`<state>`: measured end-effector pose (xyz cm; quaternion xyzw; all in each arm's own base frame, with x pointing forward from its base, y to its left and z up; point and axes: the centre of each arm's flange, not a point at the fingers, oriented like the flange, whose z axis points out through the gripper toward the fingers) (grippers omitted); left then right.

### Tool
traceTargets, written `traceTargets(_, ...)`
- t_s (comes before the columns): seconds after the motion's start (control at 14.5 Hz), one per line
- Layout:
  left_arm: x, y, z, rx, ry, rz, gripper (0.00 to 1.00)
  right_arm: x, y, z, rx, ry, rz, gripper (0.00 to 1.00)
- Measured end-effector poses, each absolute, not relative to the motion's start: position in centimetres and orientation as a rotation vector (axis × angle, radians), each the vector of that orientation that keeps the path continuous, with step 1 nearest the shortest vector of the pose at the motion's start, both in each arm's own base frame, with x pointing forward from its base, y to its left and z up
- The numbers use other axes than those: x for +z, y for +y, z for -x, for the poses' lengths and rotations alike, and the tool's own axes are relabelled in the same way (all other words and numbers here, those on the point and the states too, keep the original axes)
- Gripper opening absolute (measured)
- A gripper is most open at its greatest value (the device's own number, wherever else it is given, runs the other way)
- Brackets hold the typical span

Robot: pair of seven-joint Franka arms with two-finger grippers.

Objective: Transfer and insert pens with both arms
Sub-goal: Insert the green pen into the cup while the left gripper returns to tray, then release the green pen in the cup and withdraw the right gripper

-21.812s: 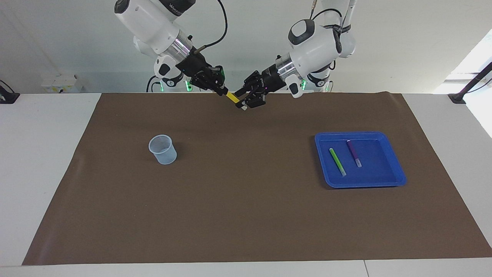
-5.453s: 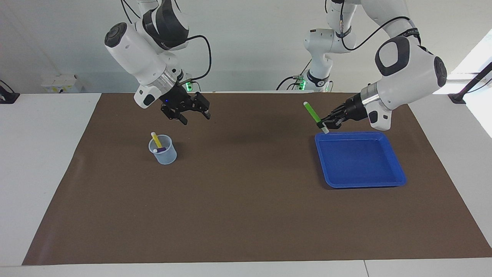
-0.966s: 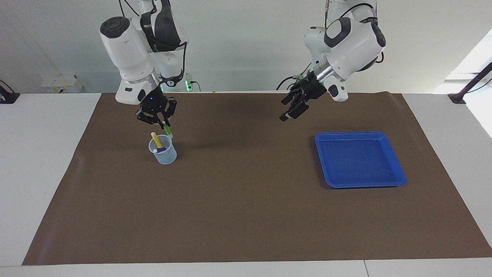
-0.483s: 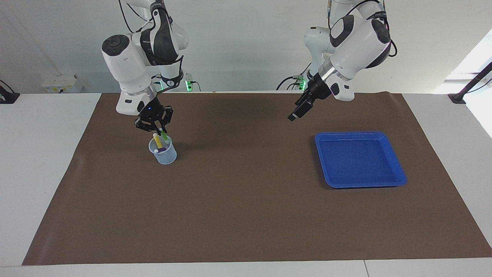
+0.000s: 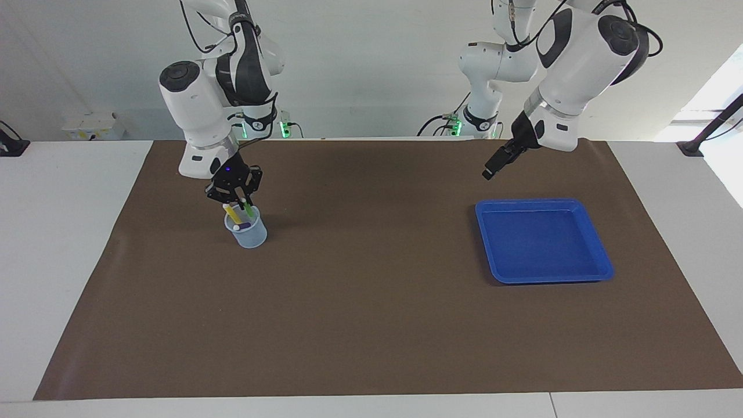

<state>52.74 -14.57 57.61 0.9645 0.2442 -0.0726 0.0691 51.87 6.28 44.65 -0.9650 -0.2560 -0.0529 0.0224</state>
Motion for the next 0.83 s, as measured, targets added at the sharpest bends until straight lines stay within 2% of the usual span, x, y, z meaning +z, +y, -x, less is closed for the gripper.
traceTargets(0.21,58.9,-12.4,-53.5,-0.208,0.396,-3.063,1.00,43.1,6.2,-51.8,-0.192,-0.824,2.986,0.18)
traceTargets(0.48,61.9,-11.2,-52.5,-0.225,-0.095,-3.154,1.00,41.9,6.1,-51.5,-0.188,-0.827,2.986,0.18)
traceTargets(0.83,63.8,-10.7,-50.6,-0.214,-0.317,-3.153,1.00,41.1,5.7,-51.4,-0.227,-0.816,2.993,0.18)
